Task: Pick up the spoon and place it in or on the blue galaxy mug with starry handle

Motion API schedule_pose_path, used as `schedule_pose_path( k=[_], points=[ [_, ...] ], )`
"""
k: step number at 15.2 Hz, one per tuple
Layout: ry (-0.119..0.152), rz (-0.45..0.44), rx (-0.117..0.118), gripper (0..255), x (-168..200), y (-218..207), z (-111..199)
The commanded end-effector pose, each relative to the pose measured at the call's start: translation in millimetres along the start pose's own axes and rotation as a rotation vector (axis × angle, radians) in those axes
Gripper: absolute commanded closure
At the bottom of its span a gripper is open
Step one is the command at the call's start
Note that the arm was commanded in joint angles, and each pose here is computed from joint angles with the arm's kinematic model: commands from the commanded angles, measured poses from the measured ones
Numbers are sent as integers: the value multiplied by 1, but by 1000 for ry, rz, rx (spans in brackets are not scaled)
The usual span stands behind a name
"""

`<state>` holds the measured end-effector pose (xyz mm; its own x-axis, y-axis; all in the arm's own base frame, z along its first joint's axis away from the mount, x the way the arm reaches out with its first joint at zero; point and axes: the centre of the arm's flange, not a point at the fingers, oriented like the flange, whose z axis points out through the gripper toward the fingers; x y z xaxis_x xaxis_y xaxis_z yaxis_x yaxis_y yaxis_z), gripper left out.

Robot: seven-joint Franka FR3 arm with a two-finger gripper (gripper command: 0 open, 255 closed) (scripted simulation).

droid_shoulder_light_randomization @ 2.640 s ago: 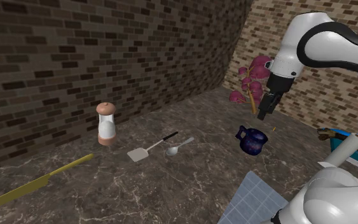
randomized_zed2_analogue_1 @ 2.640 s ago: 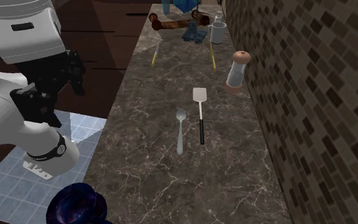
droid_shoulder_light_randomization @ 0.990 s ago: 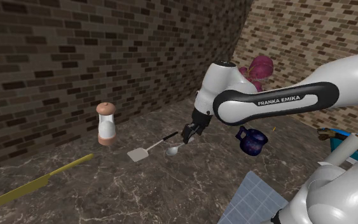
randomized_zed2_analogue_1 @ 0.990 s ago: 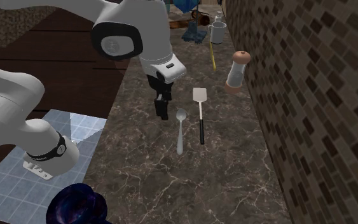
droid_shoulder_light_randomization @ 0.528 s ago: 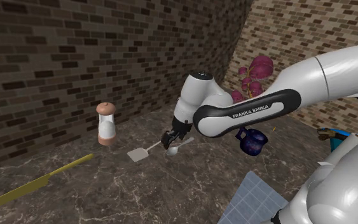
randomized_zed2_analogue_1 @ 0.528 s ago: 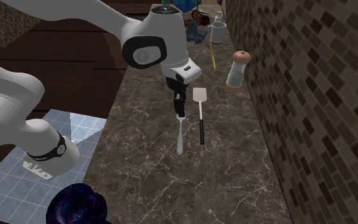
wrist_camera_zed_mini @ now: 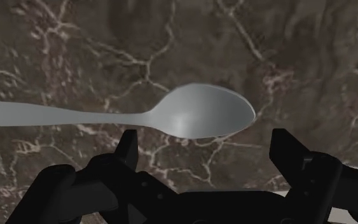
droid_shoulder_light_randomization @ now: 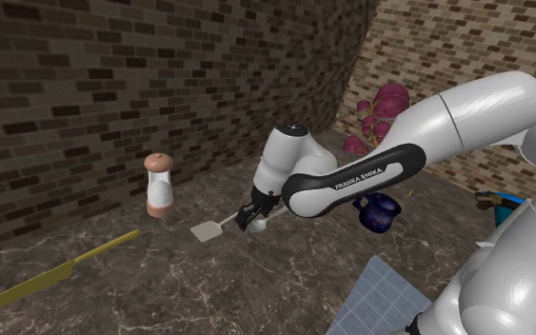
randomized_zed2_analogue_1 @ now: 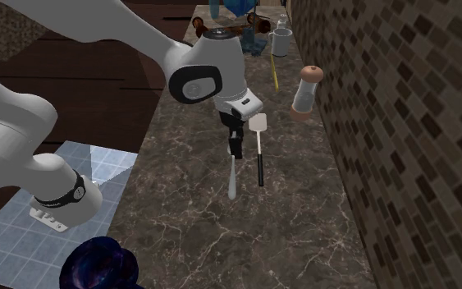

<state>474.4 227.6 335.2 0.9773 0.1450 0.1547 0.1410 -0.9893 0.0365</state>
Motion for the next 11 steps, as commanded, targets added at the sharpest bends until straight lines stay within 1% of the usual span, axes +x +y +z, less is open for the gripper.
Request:
schedule_pose_path(
  k=[1,7,8,11],
  points=[
    [1,0,0,0,0,-1,3],
    [1,0,0,0,0,-1,3],
    [1,0,0,255,0,-1,3],
    [1,0,0,255,0,-1,3]
  ],
)
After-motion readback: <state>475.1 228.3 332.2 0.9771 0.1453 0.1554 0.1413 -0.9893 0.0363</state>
